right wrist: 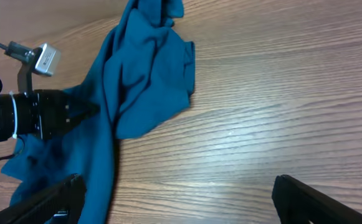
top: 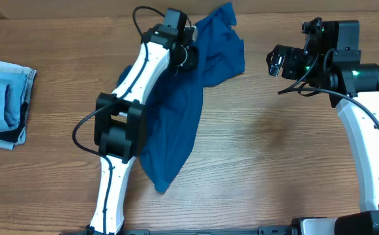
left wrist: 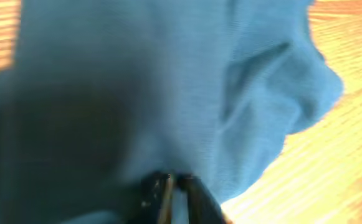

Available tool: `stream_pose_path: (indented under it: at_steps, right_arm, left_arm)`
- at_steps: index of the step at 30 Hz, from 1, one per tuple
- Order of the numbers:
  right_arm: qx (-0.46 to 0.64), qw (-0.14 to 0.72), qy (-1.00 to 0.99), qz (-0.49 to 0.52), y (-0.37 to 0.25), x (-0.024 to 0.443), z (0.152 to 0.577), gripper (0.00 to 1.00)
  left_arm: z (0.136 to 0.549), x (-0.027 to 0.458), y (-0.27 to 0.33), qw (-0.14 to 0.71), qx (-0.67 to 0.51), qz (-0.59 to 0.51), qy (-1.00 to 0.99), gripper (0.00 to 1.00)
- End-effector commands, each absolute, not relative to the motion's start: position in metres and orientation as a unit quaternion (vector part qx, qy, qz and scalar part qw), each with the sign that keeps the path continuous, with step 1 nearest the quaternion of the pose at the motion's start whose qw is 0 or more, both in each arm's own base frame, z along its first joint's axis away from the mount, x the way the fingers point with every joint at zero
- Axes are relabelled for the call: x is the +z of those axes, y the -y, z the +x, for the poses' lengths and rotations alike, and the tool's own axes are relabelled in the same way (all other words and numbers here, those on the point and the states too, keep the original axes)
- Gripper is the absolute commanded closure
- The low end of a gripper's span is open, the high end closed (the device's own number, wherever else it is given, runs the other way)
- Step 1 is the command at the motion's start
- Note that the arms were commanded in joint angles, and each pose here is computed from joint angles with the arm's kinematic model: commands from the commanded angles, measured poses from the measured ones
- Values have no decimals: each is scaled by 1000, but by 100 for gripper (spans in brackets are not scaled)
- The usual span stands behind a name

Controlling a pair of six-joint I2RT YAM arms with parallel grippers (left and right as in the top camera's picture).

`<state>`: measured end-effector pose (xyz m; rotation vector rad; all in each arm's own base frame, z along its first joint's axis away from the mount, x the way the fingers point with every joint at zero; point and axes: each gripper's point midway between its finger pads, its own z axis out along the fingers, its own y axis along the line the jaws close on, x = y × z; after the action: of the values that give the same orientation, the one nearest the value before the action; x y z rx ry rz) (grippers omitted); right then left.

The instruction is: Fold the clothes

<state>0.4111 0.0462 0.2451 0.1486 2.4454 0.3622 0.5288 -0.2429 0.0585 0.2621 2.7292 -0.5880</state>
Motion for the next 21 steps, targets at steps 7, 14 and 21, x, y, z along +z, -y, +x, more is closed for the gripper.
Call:
stream_pose_path:
  at_steps: [7,14,21]
  right_arm:
    - [144,330,-931,56,-47,250,411,0]
    - [160,319,-932,55,-53,249,407,0]
    - [168,311,-933,63,-55,249,402,0]
  left_arm:
    - [546,59,244,199,-188,86,-958,27]
    - [540,50,255,198,-188,96,-957,43]
    - [539,34,248,189,-166,84,-964,65]
